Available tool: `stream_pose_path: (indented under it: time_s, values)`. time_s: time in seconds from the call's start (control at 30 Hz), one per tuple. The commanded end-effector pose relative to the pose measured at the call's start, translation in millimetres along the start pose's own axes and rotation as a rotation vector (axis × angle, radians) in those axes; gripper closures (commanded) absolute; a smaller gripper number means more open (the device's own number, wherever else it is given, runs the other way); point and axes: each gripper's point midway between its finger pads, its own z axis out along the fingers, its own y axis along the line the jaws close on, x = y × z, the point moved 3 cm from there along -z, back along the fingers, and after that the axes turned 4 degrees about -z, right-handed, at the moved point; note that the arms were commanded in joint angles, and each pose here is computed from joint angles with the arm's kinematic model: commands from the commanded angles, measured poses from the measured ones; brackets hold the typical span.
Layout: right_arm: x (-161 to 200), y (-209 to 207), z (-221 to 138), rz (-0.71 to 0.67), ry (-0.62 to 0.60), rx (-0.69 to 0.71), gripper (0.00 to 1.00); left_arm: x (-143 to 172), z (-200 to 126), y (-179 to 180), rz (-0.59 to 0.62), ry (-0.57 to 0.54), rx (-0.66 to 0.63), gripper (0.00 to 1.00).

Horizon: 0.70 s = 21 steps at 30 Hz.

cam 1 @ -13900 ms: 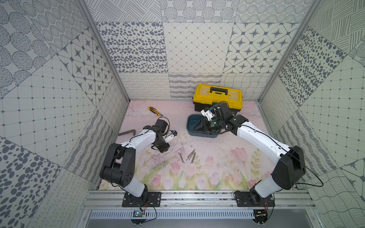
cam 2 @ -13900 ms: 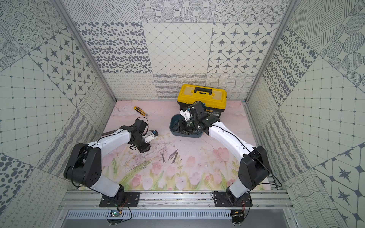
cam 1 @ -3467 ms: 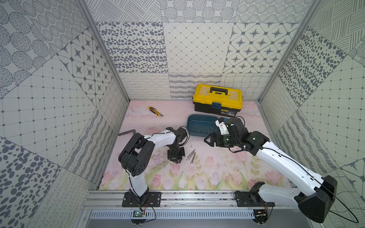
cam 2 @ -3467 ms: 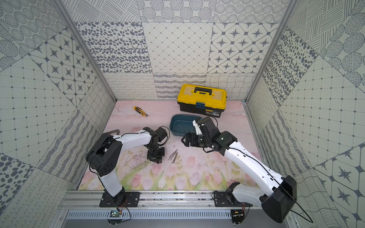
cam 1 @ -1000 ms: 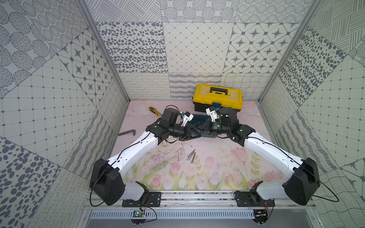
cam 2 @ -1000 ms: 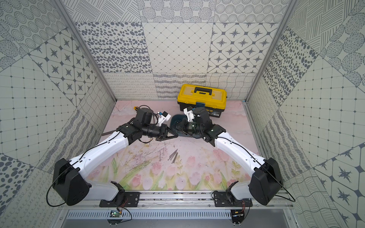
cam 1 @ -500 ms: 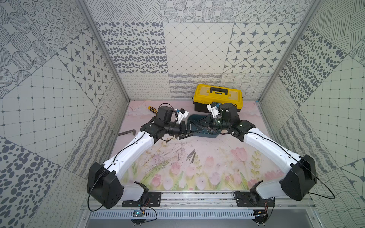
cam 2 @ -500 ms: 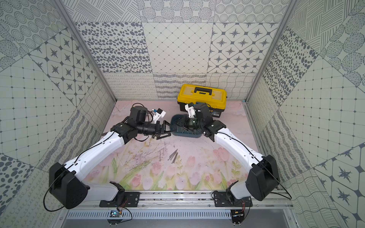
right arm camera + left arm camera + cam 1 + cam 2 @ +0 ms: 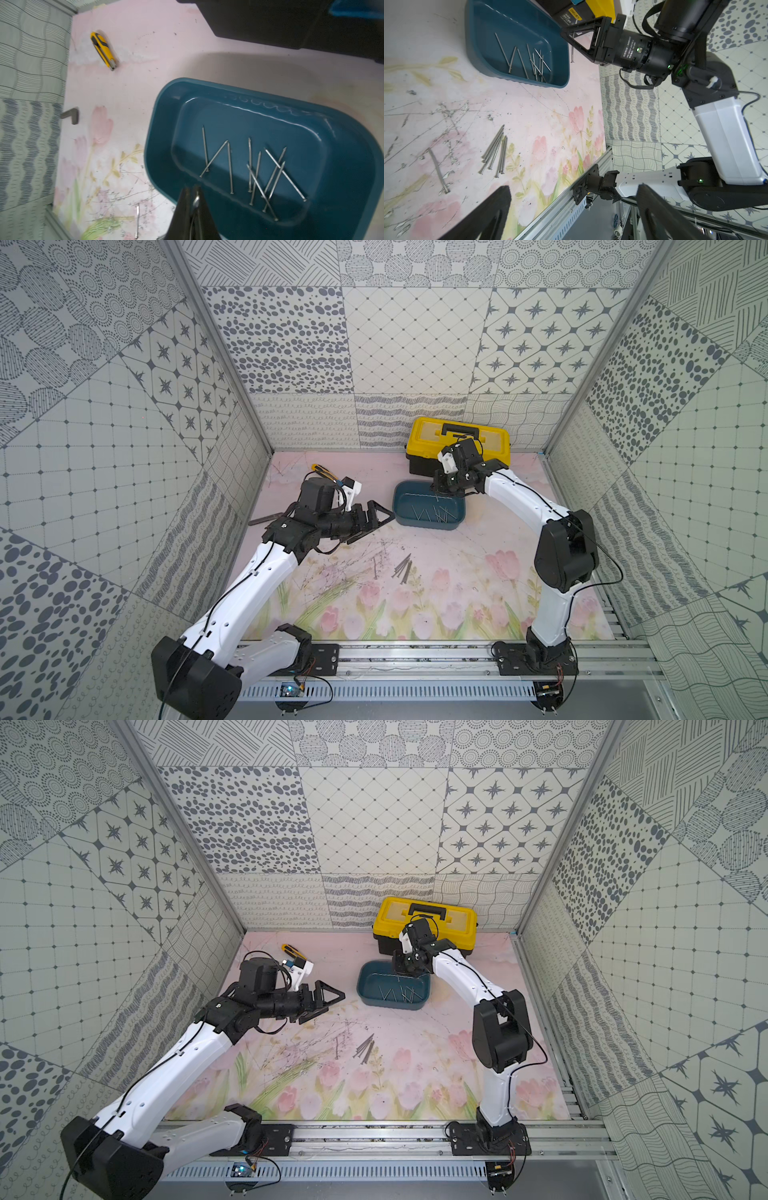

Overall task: Put the nails on the desktop into the storage box
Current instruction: Pick up the nail from the center of the board, then place the nail in the storage box.

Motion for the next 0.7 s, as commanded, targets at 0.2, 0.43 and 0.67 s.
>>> stream_pose_path:
  time_s: [0.2,0.43,0.67]
  values:
    - [-2,-36,28,-0.151,0.045,0.201,1.00,24,-21,55,-0.001,0.011,-0.305,0.01]
    - [16,-58,41,-0.169,0.096,0.291,1.00,23,-14,61,0.004,0.040,-0.324,0.01]
    - [30,-71,47,-0.157,0.130,0.347,1.00,21,-10,62,0.015,0.049,-0.327,0.00]
